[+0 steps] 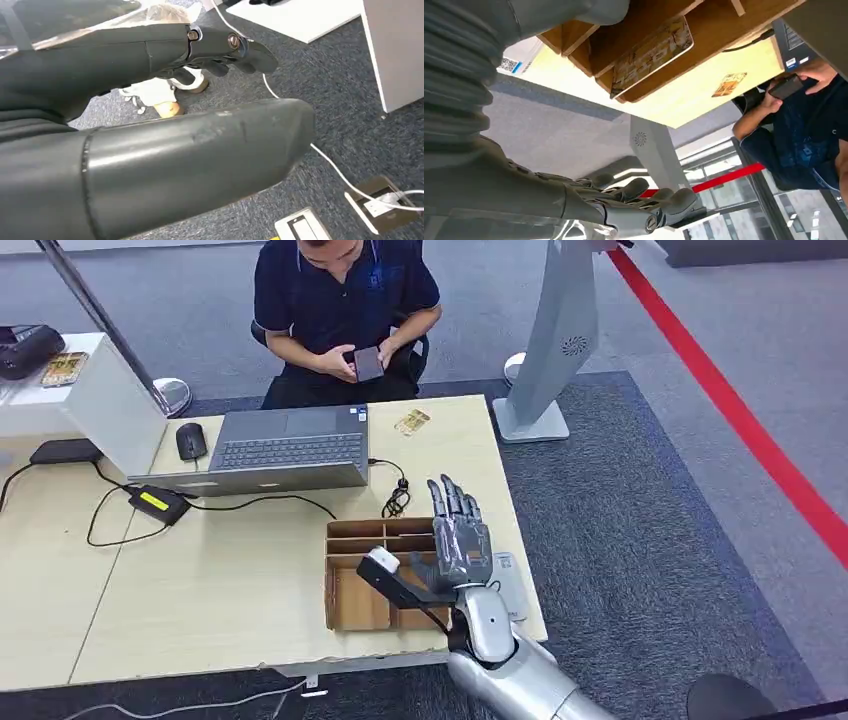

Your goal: Pass the card to the sensor for recognition and then transmit it.

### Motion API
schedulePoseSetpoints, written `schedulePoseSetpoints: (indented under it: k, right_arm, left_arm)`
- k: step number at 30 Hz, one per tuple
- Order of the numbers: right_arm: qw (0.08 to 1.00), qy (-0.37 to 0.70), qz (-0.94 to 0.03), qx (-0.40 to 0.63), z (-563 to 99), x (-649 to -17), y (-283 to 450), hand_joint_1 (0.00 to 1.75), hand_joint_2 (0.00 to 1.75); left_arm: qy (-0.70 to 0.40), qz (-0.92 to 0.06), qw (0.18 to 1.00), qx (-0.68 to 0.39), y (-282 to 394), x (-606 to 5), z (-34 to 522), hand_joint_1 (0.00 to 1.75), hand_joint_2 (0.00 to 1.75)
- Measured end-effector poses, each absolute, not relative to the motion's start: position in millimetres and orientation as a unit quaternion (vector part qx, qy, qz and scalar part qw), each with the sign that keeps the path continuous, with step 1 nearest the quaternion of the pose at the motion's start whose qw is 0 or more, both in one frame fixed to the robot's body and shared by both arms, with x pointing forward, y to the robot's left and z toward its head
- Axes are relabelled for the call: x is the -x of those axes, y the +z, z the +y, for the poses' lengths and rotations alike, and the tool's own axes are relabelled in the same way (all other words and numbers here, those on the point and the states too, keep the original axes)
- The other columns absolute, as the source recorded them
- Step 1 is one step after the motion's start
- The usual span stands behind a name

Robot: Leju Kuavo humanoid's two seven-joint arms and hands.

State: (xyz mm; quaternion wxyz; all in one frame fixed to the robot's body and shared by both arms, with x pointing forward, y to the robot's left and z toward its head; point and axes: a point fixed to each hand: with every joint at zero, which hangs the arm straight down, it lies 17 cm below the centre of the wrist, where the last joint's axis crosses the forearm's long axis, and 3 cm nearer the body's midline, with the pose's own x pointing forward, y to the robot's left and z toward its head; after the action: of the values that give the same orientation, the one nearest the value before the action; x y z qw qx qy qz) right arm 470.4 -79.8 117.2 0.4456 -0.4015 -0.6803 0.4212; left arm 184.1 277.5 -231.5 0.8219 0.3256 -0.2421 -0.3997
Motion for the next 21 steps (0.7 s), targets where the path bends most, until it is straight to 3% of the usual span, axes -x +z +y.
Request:
schedulePoseSetpoints:
  k: [21]
  right_arm:
    - [0.445,0.421,-0.680,0.401,-79.7,-470.4,117.1,0.07,1.75]
  left_arm:
    - [-0.400,-0.242,0.822,-0.326,-231.5,-184.2,277.5,0.00,0.00]
